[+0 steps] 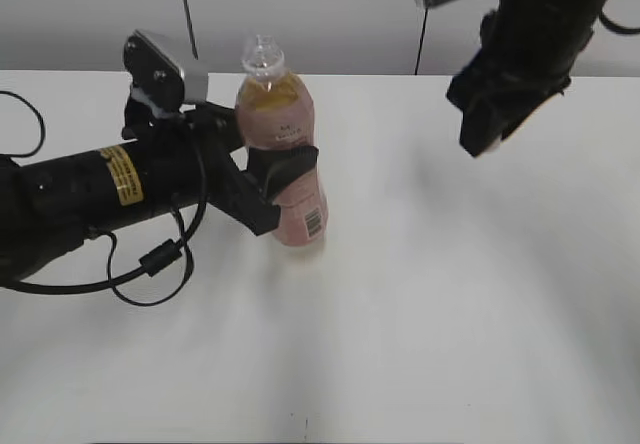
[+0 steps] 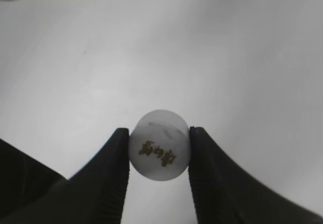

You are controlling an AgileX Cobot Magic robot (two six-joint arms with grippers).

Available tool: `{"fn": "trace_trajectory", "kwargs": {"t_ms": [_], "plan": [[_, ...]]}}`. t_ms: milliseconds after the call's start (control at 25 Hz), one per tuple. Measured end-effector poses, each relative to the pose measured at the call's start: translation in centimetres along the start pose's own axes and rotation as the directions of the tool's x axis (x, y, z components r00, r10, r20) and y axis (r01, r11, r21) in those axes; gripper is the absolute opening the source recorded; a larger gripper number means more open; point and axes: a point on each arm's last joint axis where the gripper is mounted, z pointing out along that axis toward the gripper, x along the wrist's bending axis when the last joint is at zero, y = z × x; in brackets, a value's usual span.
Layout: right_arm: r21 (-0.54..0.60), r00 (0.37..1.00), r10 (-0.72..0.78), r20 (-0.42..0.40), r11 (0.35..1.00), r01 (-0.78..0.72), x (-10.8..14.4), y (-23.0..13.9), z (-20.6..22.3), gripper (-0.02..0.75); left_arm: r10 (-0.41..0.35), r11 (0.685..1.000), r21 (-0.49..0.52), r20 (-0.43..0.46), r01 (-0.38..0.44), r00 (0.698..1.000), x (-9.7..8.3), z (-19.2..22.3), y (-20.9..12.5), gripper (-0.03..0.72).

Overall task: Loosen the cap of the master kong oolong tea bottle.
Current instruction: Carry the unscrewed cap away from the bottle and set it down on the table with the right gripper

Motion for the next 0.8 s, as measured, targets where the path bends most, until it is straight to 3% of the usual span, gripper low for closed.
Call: {"fn": "trace_trajectory", "kwargs": {"t_ms": [160, 440, 800], "plan": [[0.085, 0.998, 0.053, -0.027, 0.995, -0.051, 0.4, -2.2, 3.7, 0.276, -0.030, 0.998, 0.056, 0.030, 0.028, 0.999, -0.1, 0.6, -2.0, 0.405], [0.085, 0.996, 0.086, -0.001, 0.993, -0.086, 0.8, -5.2, 8.7, 0.276, -0.033, 0.996, 0.085, 0.075, 0.026, 0.997, -0.4, 0.9, -3.4, 0.405], [0.169, 0.992, 0.127, -0.017, 0.978, -0.123, 0.4, -5.7, 14.1, 0.281, -0.003, 0.995, 0.098, 0.128, -0.010, 0.992, -0.8, 0.8, -3.5, 0.405]]}}
